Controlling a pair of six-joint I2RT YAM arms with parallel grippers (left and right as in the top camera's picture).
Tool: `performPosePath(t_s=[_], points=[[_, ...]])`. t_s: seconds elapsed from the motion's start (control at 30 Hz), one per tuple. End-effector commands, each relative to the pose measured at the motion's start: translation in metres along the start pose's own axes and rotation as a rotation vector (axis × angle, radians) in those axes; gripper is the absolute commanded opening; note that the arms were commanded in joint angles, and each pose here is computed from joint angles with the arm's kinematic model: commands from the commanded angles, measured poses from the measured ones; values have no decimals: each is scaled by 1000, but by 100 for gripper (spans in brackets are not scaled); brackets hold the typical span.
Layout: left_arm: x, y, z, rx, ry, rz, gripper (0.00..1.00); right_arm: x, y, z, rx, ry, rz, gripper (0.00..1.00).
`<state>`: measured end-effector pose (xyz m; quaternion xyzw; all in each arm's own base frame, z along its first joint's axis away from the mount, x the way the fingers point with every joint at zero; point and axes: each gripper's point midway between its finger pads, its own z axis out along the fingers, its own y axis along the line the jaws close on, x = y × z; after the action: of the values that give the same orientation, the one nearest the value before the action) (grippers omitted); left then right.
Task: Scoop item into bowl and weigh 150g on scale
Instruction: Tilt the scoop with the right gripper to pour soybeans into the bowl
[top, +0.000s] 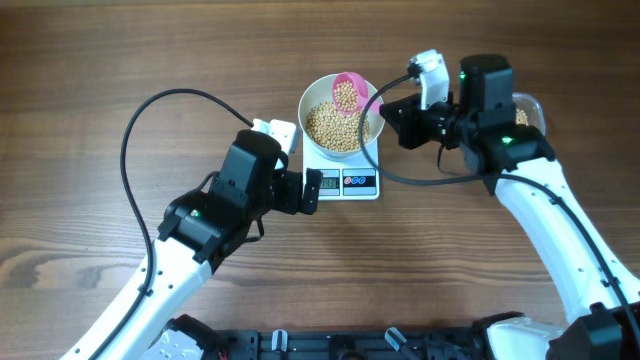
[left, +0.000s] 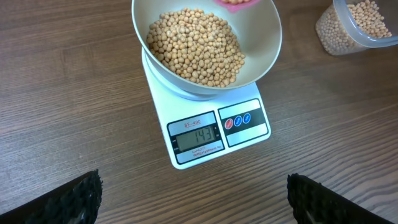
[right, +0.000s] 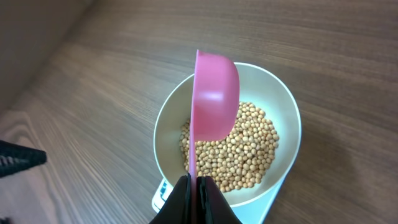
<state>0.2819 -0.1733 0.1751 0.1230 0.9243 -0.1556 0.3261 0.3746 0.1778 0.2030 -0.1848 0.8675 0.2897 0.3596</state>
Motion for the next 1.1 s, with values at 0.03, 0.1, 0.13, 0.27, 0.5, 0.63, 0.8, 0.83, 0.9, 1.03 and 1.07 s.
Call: performPosePath(t_s=[0.03, 0.1, 0.13, 0.27, 0.5, 0.63, 0.8, 0.83, 0.9, 1.03, 1.07], points=[[-5, -5, -1, 15, -8, 5, 100, -13, 6, -3, 53, -35, -120, 4], [-5, -5, -1, 15, -8, 5, 100, -14, 7, -2, 54, -35, -130, 4], [-5, -5, -1, 15, -8, 5, 100, -14, 6, -2, 55, -36, -130, 4], [-5, -5, -1, 15, -8, 5, 100, -13, 9, -1, 51, -32, -197, 5], [-5, -5, -1, 15, -8, 5, 100, -13, 11, 2, 77, -26, -253, 4], [-5, -5, -1, 15, -8, 5, 100, -13, 7, 1, 104, -25, -278, 4], [-5, -5, -1, 14, -8, 5, 100, -10, -3, 3, 209, 7, -376, 4], [-5, -5, -1, 14, -8, 5, 100, -10, -2, 3, 205, 7, -375, 4], [-5, -5, -1, 15, -8, 5, 100, -9, 4, 4, 172, 5, -366, 4], [-5, -5, -1, 15, -8, 5, 100, -9, 8, 5, 150, -2, -314, 4], [-5, -5, -1, 14, -8, 5, 100, -8, 8, 5, 149, -2, -302, 4]])
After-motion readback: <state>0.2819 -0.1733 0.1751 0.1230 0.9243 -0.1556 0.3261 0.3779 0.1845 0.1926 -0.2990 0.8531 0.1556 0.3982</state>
